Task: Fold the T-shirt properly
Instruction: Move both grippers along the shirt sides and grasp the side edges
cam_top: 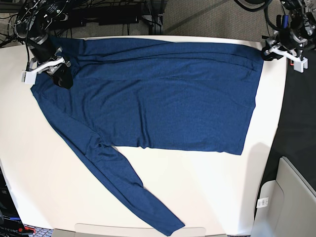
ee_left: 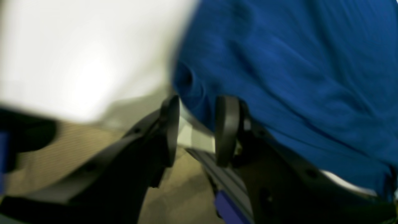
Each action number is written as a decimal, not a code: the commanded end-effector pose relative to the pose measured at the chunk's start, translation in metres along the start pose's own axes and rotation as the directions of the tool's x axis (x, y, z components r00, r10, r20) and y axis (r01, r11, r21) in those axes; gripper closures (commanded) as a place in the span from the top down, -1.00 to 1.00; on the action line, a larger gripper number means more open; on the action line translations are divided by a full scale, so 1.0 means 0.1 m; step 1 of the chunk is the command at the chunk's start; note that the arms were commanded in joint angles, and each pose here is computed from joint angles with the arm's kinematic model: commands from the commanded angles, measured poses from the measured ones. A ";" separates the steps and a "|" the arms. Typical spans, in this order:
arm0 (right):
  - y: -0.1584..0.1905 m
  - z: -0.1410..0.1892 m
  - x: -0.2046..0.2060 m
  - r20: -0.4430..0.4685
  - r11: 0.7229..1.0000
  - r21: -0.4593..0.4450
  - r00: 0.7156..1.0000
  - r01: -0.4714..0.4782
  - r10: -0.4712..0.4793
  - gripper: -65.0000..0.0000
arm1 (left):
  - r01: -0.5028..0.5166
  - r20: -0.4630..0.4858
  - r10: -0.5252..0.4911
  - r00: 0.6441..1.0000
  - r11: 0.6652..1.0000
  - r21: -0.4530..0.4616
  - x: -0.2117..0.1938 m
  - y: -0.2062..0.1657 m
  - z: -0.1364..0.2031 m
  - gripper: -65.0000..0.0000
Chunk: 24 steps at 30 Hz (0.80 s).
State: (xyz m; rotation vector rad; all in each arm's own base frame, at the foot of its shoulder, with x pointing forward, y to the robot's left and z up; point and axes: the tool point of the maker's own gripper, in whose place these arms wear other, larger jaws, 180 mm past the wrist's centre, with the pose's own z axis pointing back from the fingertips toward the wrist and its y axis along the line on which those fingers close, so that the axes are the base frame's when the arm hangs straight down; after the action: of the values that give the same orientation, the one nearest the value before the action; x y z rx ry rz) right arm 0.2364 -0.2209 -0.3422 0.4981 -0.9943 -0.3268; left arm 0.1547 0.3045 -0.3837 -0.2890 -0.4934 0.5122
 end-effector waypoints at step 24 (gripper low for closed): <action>-0.28 -0.15 1.32 0.083 0.930 -0.164 0.935 -0.329 0.345 -0.42 | 0.079 0.183 -0.009 0.983 0.922 -0.379 1.70 -1.65 -0.73 -0.40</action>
State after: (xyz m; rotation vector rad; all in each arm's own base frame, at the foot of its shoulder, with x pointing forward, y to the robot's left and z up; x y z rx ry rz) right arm 0.3089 -0.3016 -0.2861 0.1746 -1.0782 -0.1339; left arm 0.3784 0.2395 -0.3353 -0.6102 -0.7253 0.4040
